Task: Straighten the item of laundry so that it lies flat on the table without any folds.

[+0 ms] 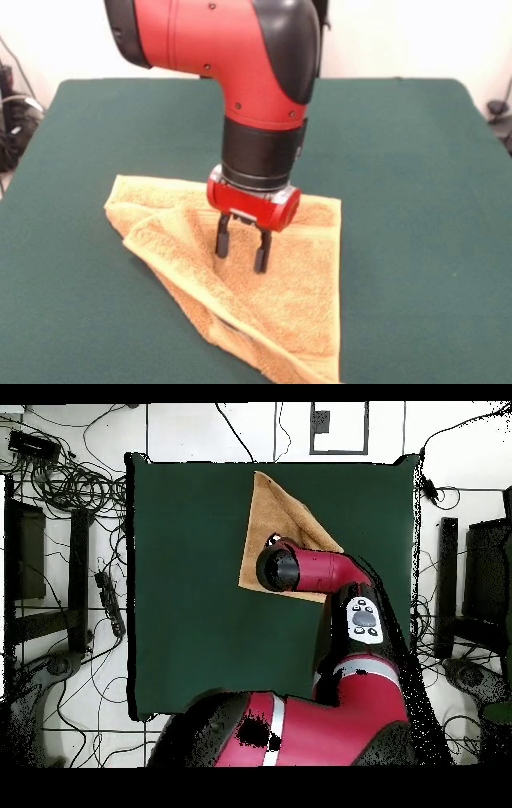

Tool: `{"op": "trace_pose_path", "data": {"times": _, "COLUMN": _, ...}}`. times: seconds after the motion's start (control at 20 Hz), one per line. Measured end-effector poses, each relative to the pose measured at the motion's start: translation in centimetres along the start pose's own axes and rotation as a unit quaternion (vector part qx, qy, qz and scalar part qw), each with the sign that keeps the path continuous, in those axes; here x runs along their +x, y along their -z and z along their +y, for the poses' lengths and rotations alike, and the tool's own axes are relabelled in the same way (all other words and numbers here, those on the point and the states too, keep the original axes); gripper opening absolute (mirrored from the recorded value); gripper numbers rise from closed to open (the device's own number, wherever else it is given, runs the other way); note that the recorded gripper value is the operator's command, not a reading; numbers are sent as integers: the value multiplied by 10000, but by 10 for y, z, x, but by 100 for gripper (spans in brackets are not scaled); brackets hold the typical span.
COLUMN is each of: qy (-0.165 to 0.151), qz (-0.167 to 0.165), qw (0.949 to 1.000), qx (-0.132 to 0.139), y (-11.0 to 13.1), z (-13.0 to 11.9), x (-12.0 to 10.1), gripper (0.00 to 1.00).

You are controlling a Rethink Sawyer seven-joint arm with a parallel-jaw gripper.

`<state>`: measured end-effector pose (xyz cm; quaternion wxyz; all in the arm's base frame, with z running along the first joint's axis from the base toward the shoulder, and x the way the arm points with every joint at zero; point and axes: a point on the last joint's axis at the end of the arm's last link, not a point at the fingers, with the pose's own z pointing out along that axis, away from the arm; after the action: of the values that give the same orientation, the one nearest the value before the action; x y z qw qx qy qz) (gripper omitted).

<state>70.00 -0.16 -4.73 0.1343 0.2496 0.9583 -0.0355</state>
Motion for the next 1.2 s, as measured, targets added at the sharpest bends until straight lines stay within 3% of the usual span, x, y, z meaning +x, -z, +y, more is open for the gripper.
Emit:
{"op": "trace_pose_path", "data": {"times": 0.6, "qy": -172, "qz": 273, "qw": 9993, "qx": 177, "y": 11, "z": -6, "x": 30, "gripper": 100}}
{"op": "trace_pose_path", "data": {"times": 1.2, "qy": 52, "qz": -151, "qw": 9996, "qx": 217, "y": 10, "z": -7, "x": 42, "gripper": 100}}
